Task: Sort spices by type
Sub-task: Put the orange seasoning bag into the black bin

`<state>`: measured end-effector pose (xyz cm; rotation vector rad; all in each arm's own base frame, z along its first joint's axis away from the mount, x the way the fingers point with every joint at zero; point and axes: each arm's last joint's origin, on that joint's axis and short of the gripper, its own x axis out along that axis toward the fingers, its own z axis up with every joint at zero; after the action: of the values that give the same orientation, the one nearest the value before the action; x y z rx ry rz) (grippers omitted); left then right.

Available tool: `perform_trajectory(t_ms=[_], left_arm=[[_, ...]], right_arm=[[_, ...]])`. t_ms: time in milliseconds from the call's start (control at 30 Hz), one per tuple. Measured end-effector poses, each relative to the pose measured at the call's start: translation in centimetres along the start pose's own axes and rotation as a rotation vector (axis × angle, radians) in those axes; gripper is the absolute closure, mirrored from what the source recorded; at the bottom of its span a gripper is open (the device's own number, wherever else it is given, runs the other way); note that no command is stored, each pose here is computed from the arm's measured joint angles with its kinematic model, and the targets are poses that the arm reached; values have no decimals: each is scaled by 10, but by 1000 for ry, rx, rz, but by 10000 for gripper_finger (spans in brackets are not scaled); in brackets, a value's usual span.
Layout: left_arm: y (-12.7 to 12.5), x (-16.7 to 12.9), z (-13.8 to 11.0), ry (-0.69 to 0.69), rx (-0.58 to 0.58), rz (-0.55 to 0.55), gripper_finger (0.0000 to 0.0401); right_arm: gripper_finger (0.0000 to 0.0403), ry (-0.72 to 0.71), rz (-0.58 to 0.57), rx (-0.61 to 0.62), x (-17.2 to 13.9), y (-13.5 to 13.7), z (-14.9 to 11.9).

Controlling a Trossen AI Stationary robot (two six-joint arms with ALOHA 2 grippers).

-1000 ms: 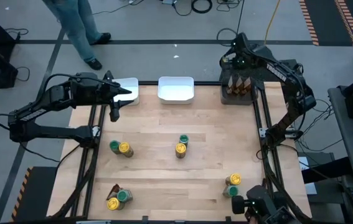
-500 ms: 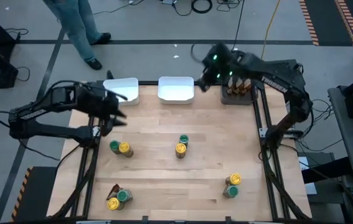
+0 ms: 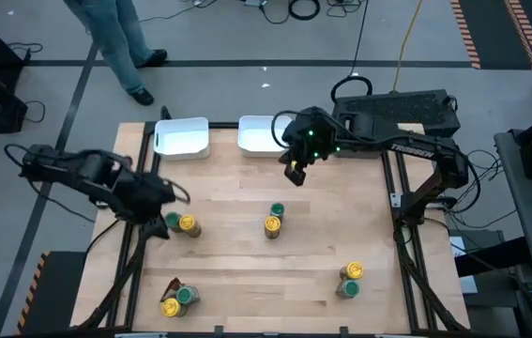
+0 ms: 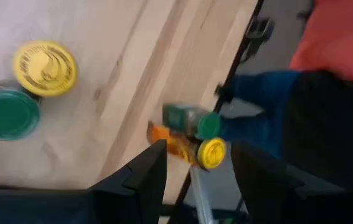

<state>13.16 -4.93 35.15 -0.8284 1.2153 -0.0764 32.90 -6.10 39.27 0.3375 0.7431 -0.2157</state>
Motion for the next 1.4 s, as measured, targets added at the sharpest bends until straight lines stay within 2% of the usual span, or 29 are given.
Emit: perform_trajectory(t_ms=[167,300,633,1000,1400], left_arm=[[-18,38,1,105,74,130,219],[-30,70,2,187,99,198,219],[-49,128,-2,287,23,276,219],[-57,153,-17,332,-86,327,219],[-58,171,-29,310,-111,429,219]], right_arm=[[403,-33,-56,-55,1,11,-1],[403,-27,-55,-66,1,13,-2],[403,22,-61,-94,1,12,-7],[403,31,-29,-119,1,13,-7],[403,61,-6,-127,1,15,-10]])
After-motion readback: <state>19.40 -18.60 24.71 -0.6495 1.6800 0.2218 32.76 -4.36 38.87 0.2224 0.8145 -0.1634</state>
